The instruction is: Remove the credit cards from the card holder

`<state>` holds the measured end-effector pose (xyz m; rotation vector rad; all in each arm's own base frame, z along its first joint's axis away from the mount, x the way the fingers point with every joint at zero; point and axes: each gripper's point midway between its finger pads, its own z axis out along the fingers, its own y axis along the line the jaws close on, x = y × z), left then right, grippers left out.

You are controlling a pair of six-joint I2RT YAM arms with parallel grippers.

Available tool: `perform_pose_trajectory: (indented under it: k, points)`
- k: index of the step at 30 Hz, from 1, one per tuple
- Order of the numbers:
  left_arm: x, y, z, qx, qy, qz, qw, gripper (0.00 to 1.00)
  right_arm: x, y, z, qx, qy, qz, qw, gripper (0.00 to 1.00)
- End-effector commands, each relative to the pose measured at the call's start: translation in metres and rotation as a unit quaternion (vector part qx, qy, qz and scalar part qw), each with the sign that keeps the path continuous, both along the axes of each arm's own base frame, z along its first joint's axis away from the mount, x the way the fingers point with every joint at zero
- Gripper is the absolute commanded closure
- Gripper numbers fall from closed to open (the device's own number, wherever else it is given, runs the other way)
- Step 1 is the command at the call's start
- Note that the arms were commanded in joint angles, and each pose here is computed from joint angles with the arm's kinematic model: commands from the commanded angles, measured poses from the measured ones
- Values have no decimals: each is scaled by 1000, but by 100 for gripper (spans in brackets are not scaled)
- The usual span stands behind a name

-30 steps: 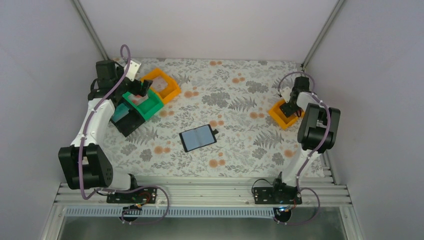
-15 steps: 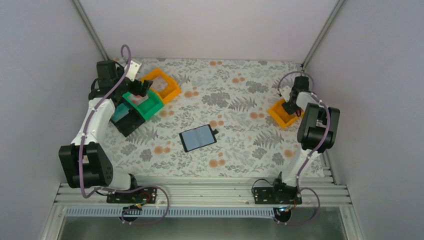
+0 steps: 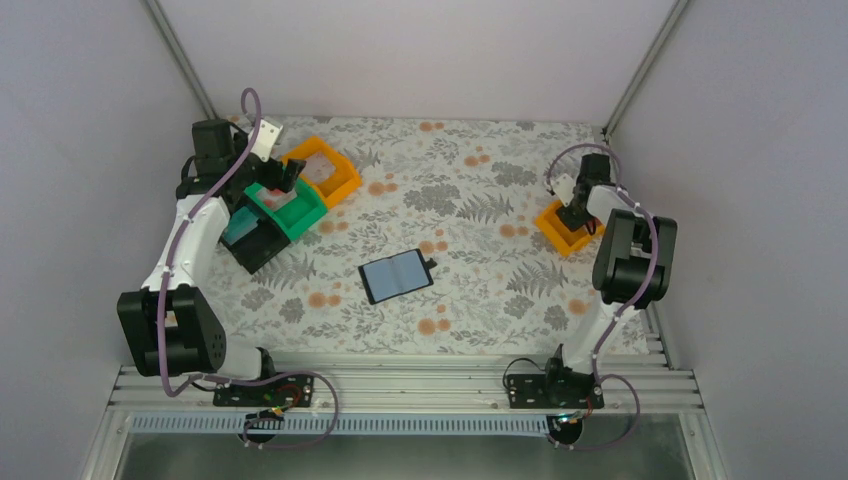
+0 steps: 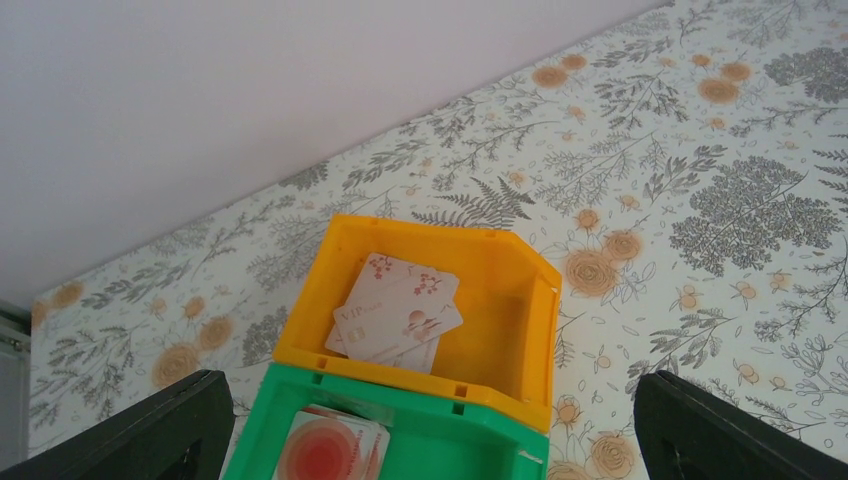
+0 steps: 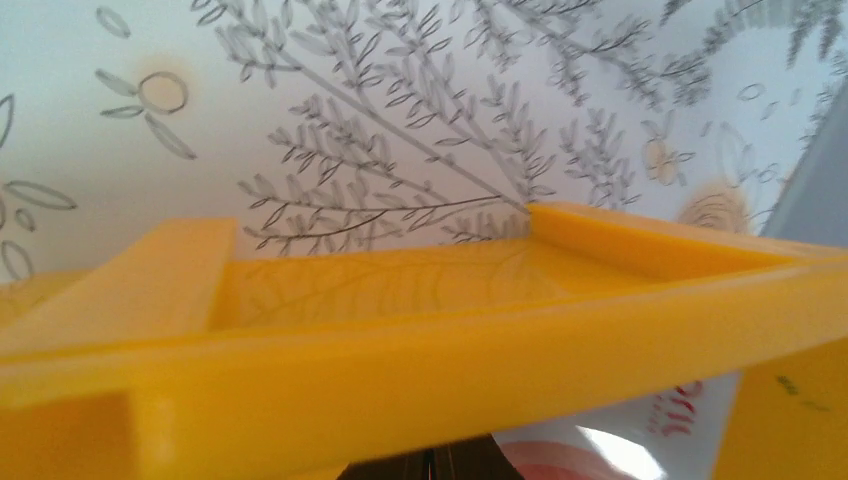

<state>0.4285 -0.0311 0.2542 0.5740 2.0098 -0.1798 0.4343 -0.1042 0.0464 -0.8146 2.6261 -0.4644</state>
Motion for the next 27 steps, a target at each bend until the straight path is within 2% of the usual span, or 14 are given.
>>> perform_pose_trajectory:
  k: [1,4,5,6,13,17,19,20,24,27]
  points:
    - [-1,-2,19,2,-23,-12,1000,0,-15,11,-5,11,23,11,1000,96]
    - [-2,-3,19,1,-23,-16,1000,0,-15,16,-2,23,19,16,999,96]
    - [-2,-4,19,1,-21,-17,1000,0,-14,14,-1,19,14,11,1000,87]
    - [-2,-4,19,1,-22,-18,1000,0,-12,12,1,17,9,6,1000,84]
    - [-2,-6,16,0,-17,-26,1000,0,-2,11,25,17,-25,5,1000,80]
    - [-3,-8,17,-2,-17,-31,999,0,4,29,47,66,-48,27,996,74]
    - [-3,-8,16,-2,-16,-33,999,0,5,28,50,66,-53,23,996,72]
    - [-3,-8,15,-1,-14,-33,999,0,6,20,49,54,-56,12,997,69]
    - [-3,-7,16,1,-14,-30,999,0,8,-17,38,19,-51,-46,997,41]
    - [-2,-5,17,0,-12,-28,1000,0,11,-26,34,20,-46,-56,997,32]
